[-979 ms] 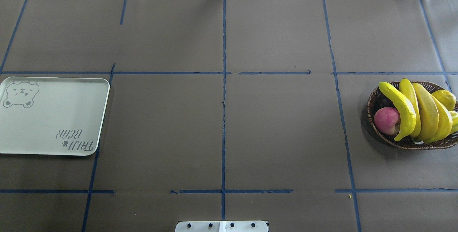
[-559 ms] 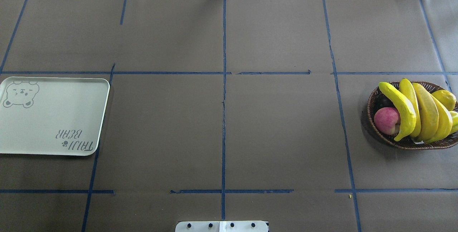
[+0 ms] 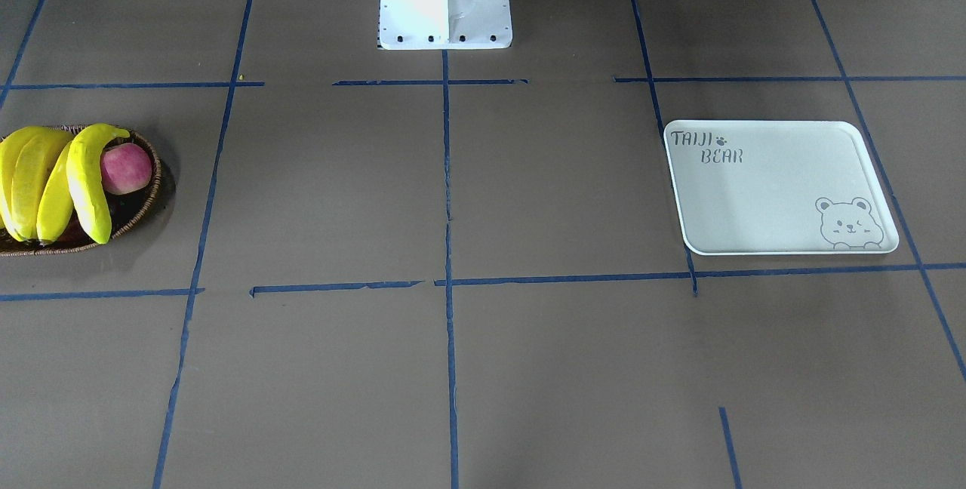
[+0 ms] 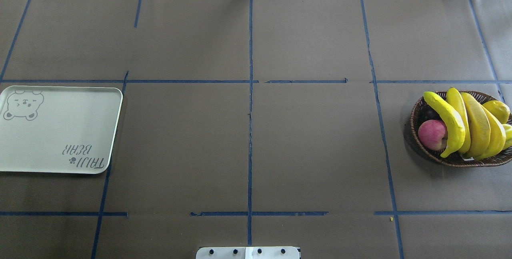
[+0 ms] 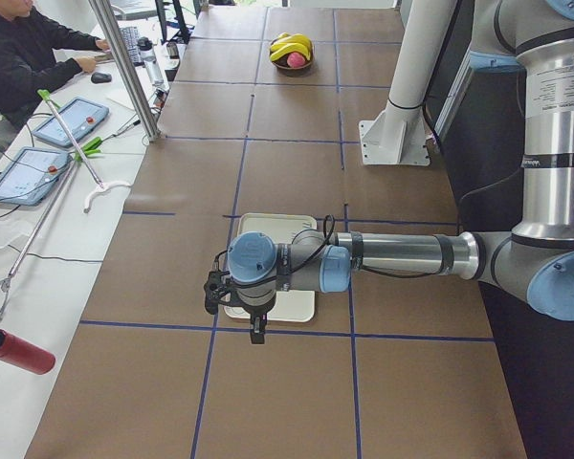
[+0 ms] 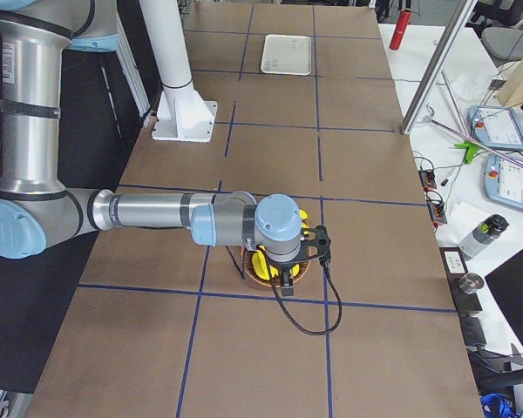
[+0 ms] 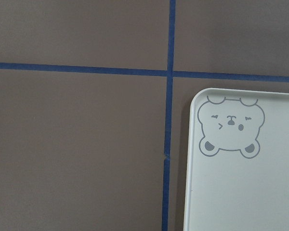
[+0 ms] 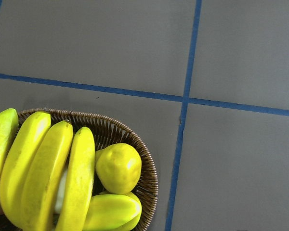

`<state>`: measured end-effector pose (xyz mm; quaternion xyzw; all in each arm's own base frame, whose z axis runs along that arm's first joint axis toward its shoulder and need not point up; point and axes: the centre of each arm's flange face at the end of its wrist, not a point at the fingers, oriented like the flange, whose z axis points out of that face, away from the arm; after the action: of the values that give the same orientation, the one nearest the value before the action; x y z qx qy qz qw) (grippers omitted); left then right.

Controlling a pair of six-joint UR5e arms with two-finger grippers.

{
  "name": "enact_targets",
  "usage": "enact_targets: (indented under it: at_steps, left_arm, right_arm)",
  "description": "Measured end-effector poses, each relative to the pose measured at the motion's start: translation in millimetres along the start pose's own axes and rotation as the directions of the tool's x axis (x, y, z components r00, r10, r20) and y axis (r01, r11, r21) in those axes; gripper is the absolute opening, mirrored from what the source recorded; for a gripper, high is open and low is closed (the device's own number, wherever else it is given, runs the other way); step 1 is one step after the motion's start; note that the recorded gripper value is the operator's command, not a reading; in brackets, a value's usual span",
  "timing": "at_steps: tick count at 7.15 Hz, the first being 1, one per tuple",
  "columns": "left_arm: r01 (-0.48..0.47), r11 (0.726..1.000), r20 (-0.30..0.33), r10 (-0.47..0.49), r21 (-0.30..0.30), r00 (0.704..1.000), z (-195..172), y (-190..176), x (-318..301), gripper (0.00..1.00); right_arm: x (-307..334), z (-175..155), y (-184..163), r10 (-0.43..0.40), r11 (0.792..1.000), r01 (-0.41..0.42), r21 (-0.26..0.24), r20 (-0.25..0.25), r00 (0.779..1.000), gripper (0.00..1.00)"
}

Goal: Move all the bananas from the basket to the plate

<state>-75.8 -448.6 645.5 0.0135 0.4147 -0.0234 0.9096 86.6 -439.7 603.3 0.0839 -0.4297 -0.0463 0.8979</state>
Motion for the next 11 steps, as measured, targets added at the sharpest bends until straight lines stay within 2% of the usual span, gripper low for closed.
enact_targets:
  at_steps: [2, 3, 5, 7, 9, 11]
  left_arm:
    - [0.0, 1.0, -0.001, 0.0, 0.001, 1.0, -1, 1, 0, 1.0]
    - [0.0, 1.0, -0.002, 0.0, 0.002, 1.0, 0, 1, 0, 1.0]
    - [0.0, 1.0, -0.002, 0.0, 0.002, 1.0, 0, 1, 0, 1.0]
    - [0.0, 1.0, -0.002, 0.0, 0.002, 1.0, 0, 1, -1, 1.0]
    - [-0.001, 1.0, -0.002, 0.001, 0.002, 1.0, 0, 1, 0, 1.0]
    - [-0.001, 1.0, -0.004, 0.001, 0.002, 1.0, -1, 0, 0, 1.0]
  right_arm:
    - [-24, 8, -1, -0.005, 1.0, 0.006, -0.009, 0.091, 0.996, 1.0]
    - [-54, 5, -7, 0.017, 1.0, -0.016, -0.014, 0.095, 0.995, 1.0]
    - [-111, 10, -16, 0.112, 0.993, -0.11, -0.034, 0.073, 0.991, 0.99]
    - [-161, 33, -19, 0.176, 0.984, -0.175, -0.011, 0.09, 0.98, 1.0]
    - [-189, 61, -2, 0.188, 0.981, -0.192, 0.022, 0.112, 0.976, 1.0]
    - [-209, 81, 7, 0.184, 0.982, -0.187, 0.012, 0.124, 0.975, 1.0]
